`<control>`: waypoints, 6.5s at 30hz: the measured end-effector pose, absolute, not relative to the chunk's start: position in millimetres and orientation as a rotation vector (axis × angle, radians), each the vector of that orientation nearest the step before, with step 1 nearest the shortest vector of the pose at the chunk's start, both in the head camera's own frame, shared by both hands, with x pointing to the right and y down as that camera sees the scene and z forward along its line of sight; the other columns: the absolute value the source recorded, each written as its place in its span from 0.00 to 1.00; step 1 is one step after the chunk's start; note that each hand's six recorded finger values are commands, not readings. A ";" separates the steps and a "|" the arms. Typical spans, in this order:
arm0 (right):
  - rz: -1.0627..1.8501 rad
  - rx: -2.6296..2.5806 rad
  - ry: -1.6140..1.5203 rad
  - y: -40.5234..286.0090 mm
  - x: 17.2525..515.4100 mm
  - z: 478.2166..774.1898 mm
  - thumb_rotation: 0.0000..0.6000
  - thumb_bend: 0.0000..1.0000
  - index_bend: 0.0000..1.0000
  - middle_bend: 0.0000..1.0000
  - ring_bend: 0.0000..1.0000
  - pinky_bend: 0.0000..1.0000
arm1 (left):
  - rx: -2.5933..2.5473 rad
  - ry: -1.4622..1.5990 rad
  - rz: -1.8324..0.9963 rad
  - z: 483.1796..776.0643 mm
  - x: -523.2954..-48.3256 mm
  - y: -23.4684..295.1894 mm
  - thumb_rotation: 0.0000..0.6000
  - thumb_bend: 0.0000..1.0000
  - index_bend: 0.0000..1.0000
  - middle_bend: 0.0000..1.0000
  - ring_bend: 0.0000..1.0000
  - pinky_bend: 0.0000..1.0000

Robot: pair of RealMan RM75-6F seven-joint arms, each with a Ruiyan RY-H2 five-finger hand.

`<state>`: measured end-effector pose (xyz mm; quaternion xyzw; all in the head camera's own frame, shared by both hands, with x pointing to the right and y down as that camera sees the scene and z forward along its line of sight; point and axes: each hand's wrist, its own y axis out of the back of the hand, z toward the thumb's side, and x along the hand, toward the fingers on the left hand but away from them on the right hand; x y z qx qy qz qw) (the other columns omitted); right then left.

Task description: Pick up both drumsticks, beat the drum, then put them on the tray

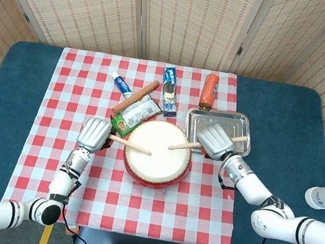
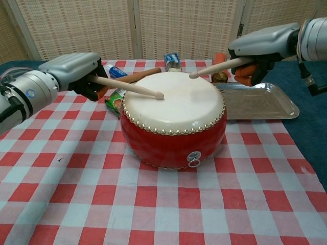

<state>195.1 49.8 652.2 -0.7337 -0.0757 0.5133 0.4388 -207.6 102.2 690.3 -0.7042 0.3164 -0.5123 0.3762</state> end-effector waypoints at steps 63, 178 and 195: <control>1.263 -1.717 -0.199 42.7 177.2 653.8 1.00 0.63 1.00 1.00 0.99 0.99 | -1.733 0.878 -1.269 665.7 -218.6 96.3 1.00 0.83 0.98 1.00 1.00 1.00; 1.218 -2.523 -0.865 35.3 173.5 573.1 1.00 0.15 0.40 0.42 0.32 0.48 | -1.727 0.857 -1.222 631.8 -180.3 95.7 1.00 0.81 0.95 1.00 0.98 1.00; 1.230 -2.626 -0.834 55.6 122.3 601.1 1.00 0.09 0.46 0.48 0.34 0.49 | -1.653 0.797 -1.280 625.2 -150.2 98.1 1.00 0.81 0.94 1.00 0.98 1.00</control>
